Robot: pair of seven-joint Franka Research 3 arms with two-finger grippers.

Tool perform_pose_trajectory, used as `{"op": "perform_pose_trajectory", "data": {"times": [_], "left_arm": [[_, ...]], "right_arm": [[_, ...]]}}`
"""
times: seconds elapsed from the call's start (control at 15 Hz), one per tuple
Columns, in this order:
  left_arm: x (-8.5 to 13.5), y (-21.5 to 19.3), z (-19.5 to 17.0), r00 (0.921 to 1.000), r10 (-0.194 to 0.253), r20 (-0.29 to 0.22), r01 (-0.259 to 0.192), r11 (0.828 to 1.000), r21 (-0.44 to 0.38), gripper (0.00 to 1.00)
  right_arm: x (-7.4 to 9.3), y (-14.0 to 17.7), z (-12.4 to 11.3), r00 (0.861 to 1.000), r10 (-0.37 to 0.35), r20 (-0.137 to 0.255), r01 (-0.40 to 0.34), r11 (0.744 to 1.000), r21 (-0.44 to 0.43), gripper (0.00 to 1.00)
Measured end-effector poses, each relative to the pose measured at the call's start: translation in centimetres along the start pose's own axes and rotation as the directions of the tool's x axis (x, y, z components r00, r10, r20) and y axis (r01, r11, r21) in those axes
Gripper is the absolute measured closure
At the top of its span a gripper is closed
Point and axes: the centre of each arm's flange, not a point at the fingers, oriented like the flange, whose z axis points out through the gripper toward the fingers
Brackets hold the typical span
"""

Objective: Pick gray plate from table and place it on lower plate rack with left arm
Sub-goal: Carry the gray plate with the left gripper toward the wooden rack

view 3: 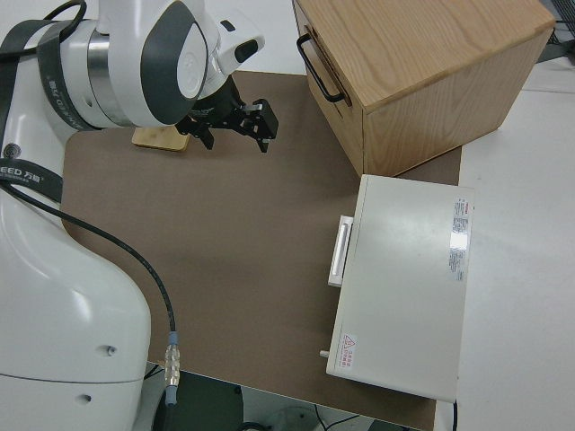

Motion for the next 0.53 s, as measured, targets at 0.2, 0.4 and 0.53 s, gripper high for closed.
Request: {"op": "perform_pose_trajectory", "data": {"times": [0.2, 0.4, 0.53], "left_arm": [[-0.4, -0.9, -4.7, 0.9999, -0.017, 0.002, 0.017, 1.0, -0.01, 0.99], [-0.8, -2.0, -8.1, 0.9993, -0.036, -0.012, 0.036, 0.999, -0.02, 0.99], [-1.1, -2.5, -9.5, 0.9988, -0.046, -0.015, 0.045, 0.999, -0.024, 0.99]], "right_arm": [[0.0, 0.0, 0.0, 1.0, 0.0, 0.0, 0.0, 1.0, 0.0, 0.01], [0.0, 0.0, 0.0, 1.0, 0.0, 0.0, 0.0, 1.0, 0.0, 0.01], [0.0, 0.0, 0.0, 1.0, 0.0, 0.0, 0.0, 1.0, 0.0, 0.01]]}}
